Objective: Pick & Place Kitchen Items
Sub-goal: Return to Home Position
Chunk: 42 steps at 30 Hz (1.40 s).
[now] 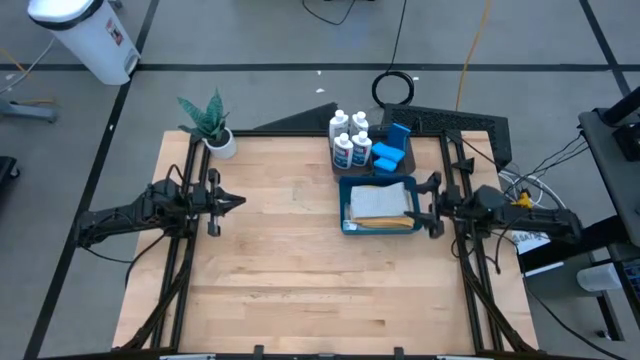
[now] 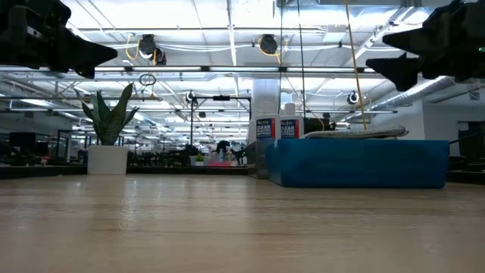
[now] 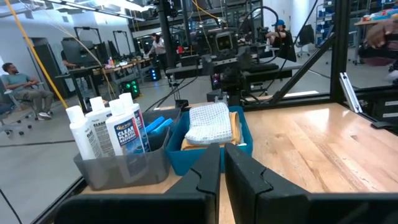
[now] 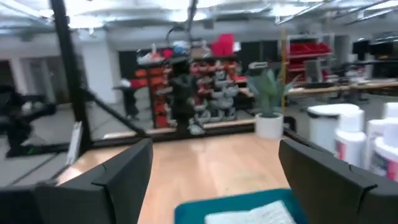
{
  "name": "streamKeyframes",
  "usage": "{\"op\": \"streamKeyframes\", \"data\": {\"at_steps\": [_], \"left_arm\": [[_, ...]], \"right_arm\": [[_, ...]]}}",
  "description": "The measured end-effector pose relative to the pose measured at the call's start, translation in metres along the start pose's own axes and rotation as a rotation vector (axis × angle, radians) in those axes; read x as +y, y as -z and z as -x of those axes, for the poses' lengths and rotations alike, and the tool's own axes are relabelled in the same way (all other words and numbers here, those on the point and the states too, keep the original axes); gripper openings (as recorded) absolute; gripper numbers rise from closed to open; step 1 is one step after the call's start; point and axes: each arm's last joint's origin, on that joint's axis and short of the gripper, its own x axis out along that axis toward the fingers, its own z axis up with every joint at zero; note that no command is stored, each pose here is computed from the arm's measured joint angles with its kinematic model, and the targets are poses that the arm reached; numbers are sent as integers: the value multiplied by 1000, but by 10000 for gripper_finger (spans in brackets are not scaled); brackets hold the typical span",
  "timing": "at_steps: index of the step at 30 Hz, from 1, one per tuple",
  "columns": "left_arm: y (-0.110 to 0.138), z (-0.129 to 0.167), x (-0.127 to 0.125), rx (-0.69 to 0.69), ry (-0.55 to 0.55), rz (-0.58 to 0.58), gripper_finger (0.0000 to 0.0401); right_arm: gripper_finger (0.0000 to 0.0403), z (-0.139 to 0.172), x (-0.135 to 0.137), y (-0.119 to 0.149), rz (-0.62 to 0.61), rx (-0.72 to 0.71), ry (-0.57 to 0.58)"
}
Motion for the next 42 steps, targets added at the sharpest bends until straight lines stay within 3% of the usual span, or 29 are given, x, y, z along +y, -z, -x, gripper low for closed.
{"op": "streamKeyframes", "data": {"at_steps": [7,42], "left_arm": [[0,0,0,0,-1,0,26],[0,0,0,0,0,0,26]], "right_arm": [[325,0,4,-2,-21,-24,-42],[325,-1,4,-2,-23,-15,-42]]}}
